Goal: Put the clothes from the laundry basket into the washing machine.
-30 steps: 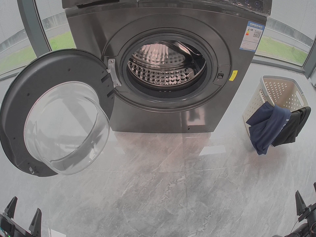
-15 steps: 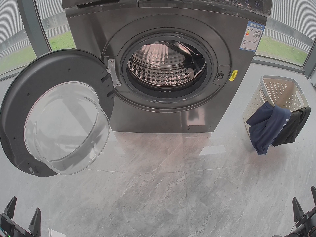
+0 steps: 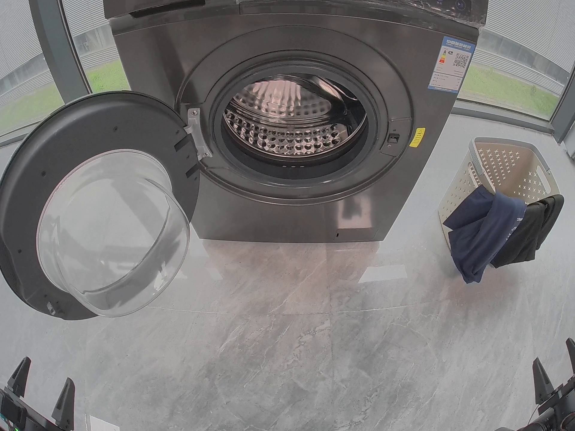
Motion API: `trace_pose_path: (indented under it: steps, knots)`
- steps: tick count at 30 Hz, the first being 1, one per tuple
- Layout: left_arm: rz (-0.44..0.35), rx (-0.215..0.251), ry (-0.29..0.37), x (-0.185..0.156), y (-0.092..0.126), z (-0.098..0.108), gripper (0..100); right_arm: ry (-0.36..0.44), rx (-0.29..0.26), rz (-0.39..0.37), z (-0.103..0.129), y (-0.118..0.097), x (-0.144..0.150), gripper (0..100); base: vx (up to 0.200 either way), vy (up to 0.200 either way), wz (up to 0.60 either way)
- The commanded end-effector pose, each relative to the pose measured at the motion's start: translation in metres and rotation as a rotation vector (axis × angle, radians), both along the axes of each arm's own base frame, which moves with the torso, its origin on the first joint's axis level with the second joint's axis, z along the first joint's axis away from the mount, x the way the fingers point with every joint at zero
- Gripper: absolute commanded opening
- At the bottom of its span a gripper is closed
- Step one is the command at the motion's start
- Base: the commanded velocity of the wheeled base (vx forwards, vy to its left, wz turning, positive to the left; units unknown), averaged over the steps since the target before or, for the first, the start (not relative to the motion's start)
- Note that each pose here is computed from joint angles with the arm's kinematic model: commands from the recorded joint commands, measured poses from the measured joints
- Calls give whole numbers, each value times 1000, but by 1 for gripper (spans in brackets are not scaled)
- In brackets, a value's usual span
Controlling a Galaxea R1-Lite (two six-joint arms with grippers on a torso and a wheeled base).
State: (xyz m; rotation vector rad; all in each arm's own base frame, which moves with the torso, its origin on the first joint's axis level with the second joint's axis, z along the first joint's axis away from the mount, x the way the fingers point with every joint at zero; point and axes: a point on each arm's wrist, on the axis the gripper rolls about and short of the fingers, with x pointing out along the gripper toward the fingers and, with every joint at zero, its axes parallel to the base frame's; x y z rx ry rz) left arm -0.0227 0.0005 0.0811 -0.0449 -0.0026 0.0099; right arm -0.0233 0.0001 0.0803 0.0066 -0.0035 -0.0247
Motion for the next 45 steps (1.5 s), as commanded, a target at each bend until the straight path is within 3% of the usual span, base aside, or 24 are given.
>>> trace_pose_path:
  steps: [1, 30, 42, 45]
  knots:
    - [-1, -1, 13, 1, 0, -5, 100, 13, 0, 0, -5, 0, 1, 100, 0, -200, 0]
    - [7, 2, 9, 1, 0, -4, 100, 13, -2, 2, -5, 0, 1, 100, 0, -200, 0]
    - [5, 56, 8, 1, 0, -5, 100, 12, 6, -1, -5, 0, 1, 100, 0, -200, 0]
    - [7, 50, 8, 1, 0, -5, 100, 13, 1, 0, -5, 0, 1, 100, 0, -200, 0]
